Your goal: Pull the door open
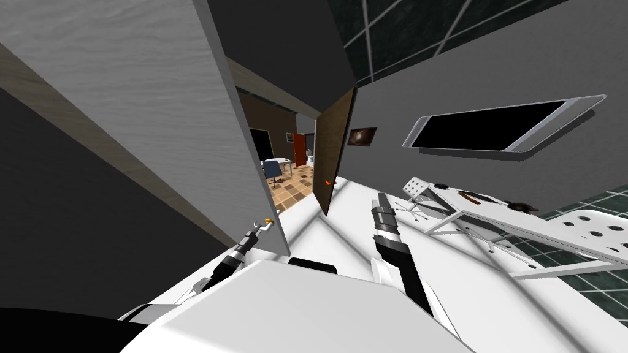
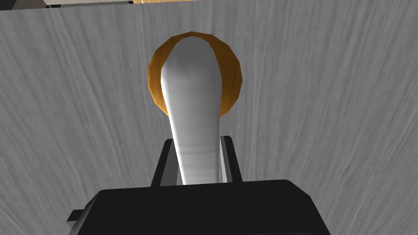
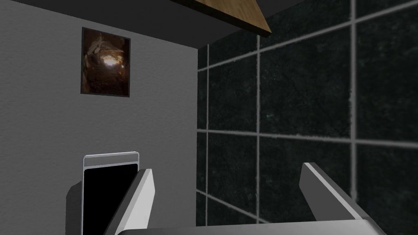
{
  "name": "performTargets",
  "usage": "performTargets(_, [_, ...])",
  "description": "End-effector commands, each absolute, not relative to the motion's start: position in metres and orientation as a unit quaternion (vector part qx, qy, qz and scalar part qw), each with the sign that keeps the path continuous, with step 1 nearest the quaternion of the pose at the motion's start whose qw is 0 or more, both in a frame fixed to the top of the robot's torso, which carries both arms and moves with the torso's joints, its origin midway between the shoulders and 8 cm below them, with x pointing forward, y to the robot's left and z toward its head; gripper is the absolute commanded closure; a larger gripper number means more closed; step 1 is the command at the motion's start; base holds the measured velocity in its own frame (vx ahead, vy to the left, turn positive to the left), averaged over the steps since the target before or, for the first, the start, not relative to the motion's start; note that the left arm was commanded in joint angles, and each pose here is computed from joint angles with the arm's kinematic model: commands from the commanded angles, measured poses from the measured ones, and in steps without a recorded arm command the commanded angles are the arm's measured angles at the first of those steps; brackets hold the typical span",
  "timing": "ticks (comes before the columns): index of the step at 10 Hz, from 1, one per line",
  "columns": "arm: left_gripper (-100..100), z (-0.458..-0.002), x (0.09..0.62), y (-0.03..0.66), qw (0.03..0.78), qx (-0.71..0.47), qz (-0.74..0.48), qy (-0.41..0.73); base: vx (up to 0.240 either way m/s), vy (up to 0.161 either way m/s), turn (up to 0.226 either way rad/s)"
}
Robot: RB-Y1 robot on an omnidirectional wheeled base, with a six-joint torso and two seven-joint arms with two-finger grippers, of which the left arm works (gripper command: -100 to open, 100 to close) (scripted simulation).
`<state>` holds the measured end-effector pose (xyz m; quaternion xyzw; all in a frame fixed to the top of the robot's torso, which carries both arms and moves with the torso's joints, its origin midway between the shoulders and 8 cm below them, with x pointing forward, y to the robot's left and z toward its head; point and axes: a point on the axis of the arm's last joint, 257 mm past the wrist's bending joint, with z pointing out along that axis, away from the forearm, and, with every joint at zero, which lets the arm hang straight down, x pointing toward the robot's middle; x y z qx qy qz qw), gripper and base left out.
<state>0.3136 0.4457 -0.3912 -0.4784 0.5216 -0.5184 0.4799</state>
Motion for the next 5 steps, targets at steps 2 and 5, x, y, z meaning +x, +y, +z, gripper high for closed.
performTargets(2, [100, -0.3915, 0.3033, 0.4425, 0.475, -0.475, -0.524, 0.524, -0.193, 0.070, -0.147])
performTargets(5, [100, -0.3916, 0.3004, 0.4441, 0.476, -0.476, -0.522, 0.525, -0.136, 0.041, -0.118])
